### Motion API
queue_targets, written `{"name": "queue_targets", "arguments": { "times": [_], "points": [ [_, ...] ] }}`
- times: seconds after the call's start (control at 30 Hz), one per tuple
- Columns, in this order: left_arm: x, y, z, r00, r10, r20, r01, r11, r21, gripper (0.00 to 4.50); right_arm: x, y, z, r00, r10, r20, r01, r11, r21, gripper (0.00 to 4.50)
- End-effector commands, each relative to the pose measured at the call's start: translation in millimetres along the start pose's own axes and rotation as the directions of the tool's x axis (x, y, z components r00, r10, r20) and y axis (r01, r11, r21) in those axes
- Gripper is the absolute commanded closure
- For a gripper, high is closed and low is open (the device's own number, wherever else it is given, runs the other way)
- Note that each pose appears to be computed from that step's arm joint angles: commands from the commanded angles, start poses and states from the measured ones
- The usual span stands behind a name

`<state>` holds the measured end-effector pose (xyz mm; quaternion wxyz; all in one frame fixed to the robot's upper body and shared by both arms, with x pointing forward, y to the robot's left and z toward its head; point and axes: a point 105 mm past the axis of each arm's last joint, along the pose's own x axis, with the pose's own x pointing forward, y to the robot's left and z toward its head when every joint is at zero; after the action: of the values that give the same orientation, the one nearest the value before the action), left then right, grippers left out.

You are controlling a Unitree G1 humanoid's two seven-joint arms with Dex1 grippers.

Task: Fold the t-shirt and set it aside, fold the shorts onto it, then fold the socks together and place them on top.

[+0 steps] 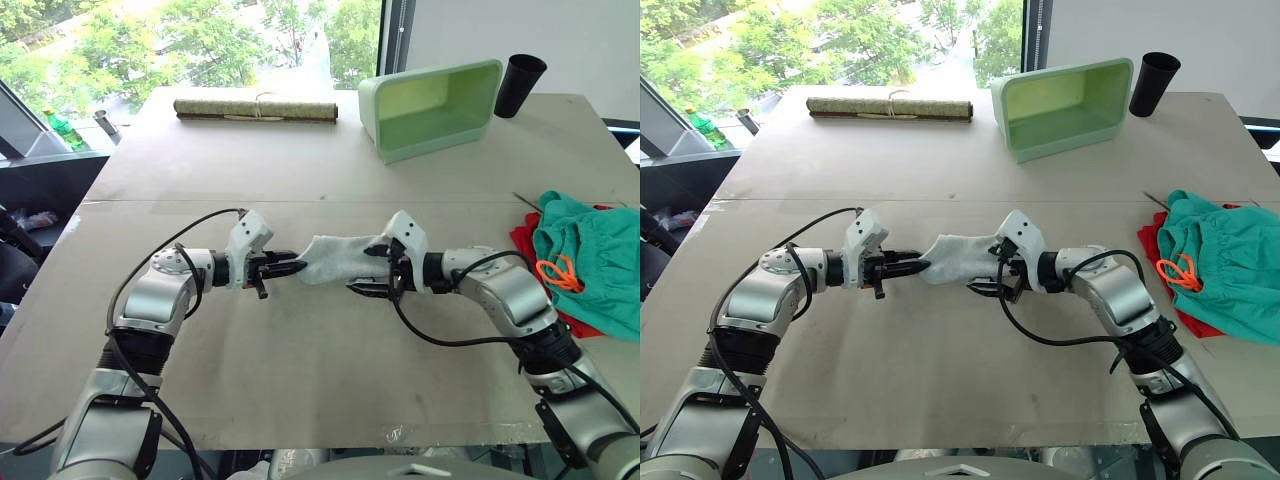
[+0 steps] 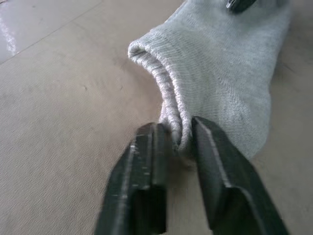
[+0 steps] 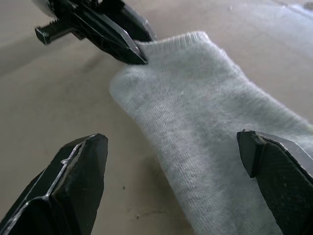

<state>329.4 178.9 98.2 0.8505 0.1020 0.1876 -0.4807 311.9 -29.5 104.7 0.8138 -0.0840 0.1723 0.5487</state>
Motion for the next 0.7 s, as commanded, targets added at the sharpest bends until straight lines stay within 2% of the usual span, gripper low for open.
{"name": "queue_targets", "arguments": {
  "times": [0.03,0.13,0.2,0.27,0.33,0.4,0.47,0.6,0.7],
  "points": [
    [-6.4,11.1,15.6,0.996,0.067,0.052,-0.068,0.997,0.02,1.85,1.1,-4.9,0.8,1.0,-0.018,-0.001,0.018,1.0,-0.003,0.0],
    [-16.9,11.6,23.2,0.995,0.067,0.068,-0.07,0.997,0.04,0.61,0.9,-6.8,-5.3,0.999,-0.022,-0.03,0.022,1.0,0.007,0.0],
    [-28.0,12.9,33.3,0.993,0.065,0.101,-0.07,0.997,0.046,0.15,0.1,-6.9,-5.0,0.999,-0.022,-0.029,0.022,1.0,0.006,0.0],
    [-40.4,13.4,50.1,0.986,0.056,0.159,-0.066,0.996,0.058,0.15,-1.2,-7.1,-2.8,1.0,-0.023,-0.02,0.023,1.0,0.01,0.0],
    [-50.7,8.7,82.8,0.96,0.018,0.281,-0.039,0.997,0.069,0.15,-3.7,-7.0,3.3,1.0,-0.025,0.002,0.025,1.0,0.002,0.0],
    [-46.0,-6.0,108.8,0.925,-0.059,0.375,0.027,0.995,0.092,0.15,-6.5,-4.6,16.4,0.999,-0.015,0.051,0.016,1.0,-0.003,0.0],
    [-30.4,-20.8,113.4,0.921,-0.12,0.371,0.088,0.991,0.104,0.15,-11.9,-1.8,31.6,0.994,-0.004,0.107,0.005,1.0,-0.008,0.0],
    [5.9,-33.3,110.9,0.922,-0.136,0.362,0.113,0.99,0.085,0.15,-36.1,2.4,64.7,0.96,0.023,0.28,-0.018,1.0,-0.019,0.0],
    [25.1,-38.9,104.0,0.934,-0.142,0.329,0.116,0.989,0.097,0.15,-55.3,-7.2,68.4,0.947,-0.032,0.319,0.028,0.999,0.017,0.0]
  ]
}}
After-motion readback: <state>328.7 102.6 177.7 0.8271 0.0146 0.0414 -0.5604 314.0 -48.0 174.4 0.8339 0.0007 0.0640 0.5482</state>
